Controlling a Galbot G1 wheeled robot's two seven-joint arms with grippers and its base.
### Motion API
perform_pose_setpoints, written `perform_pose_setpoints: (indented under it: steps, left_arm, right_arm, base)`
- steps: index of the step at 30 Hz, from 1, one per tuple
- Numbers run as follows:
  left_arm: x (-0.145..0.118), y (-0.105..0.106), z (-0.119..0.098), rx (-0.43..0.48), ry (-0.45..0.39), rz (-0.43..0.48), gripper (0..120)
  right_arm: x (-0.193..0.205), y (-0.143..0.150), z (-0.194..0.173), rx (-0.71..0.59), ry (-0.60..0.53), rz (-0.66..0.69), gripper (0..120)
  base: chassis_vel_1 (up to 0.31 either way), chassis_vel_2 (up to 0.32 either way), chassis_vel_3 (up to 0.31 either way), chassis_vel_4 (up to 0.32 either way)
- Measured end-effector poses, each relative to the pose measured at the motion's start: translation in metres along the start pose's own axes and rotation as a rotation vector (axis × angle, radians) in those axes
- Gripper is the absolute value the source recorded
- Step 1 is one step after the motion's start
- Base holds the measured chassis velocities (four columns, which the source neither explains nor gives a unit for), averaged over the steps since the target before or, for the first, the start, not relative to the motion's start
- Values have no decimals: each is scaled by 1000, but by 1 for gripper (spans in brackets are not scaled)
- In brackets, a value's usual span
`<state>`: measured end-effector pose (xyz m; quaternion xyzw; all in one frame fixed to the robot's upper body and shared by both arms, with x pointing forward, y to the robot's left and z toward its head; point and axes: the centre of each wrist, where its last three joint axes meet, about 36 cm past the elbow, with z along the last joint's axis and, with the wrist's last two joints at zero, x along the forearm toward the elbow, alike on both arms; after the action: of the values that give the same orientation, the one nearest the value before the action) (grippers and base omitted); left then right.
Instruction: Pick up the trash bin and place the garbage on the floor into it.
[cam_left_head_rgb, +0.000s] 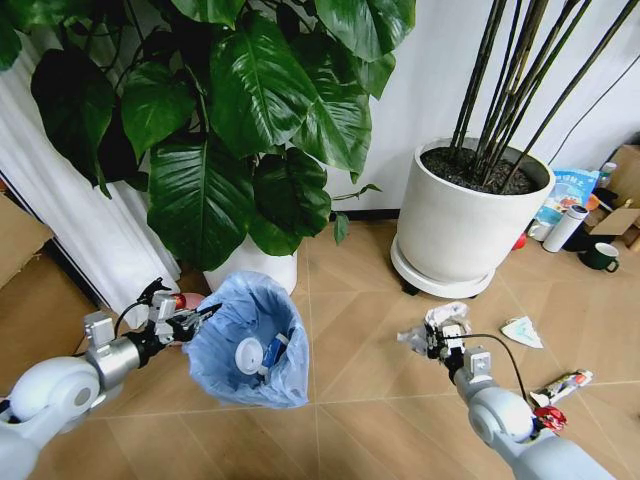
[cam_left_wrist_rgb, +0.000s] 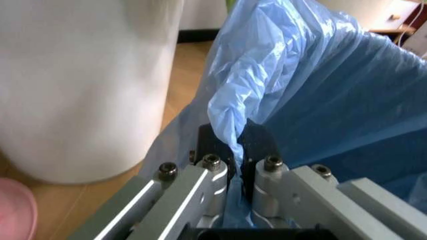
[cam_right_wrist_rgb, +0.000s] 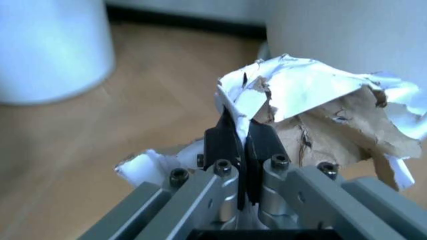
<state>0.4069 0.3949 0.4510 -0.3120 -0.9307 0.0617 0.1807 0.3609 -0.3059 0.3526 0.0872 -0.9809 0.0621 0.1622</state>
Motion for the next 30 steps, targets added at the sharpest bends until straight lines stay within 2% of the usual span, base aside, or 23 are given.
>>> perform_pose_setpoints:
  steps: [2, 6, 9, 10, 14, 24, 27, 30]
  left_arm:
    - [-10, -1, -1, 2, -8, 5, 0]
    - [-13, -2, 0, 5, -6, 7, 0]
    - [-15, -4, 4, 11, 9, 3, 0]
    - [-15, -4, 4, 11, 9, 3, 0]
    - [-15, -9, 12, 23, 38, 0, 0]
    - [-13, -20, 16, 46, 70, 9, 0]
    - [-10, -22, 15, 46, 82, 12, 0]
    - [-10, -23, 15, 44, 84, 12, 0]
  right_arm:
    - [8, -2, -20, 41, -71, -33, 0]
    - [11, -3, -37, 72, -124, -59, 0]
    - [12, -1, -72, 128, -237, -120, 0]
    - [12, -1, -72, 128, -237, -120, 0]
    - [14, 3, -100, 210, -346, -225, 0]
    - [11, 7, -116, 371, -484, -382, 0]
    - [5, 5, -119, 475, -543, -445, 0]
    - [3, 3, -121, 510, -559, -458, 0]
  base:
    - [0, 0, 0, 0]
    - [0, 0, 0, 0]
    - [0, 0, 0, 0]
    - [0, 0, 0, 0]
    - [0, 0, 0, 0]
    - [0, 0, 0, 0]
    - [0, 0, 0, 0]
    - [0, 0, 0, 0]
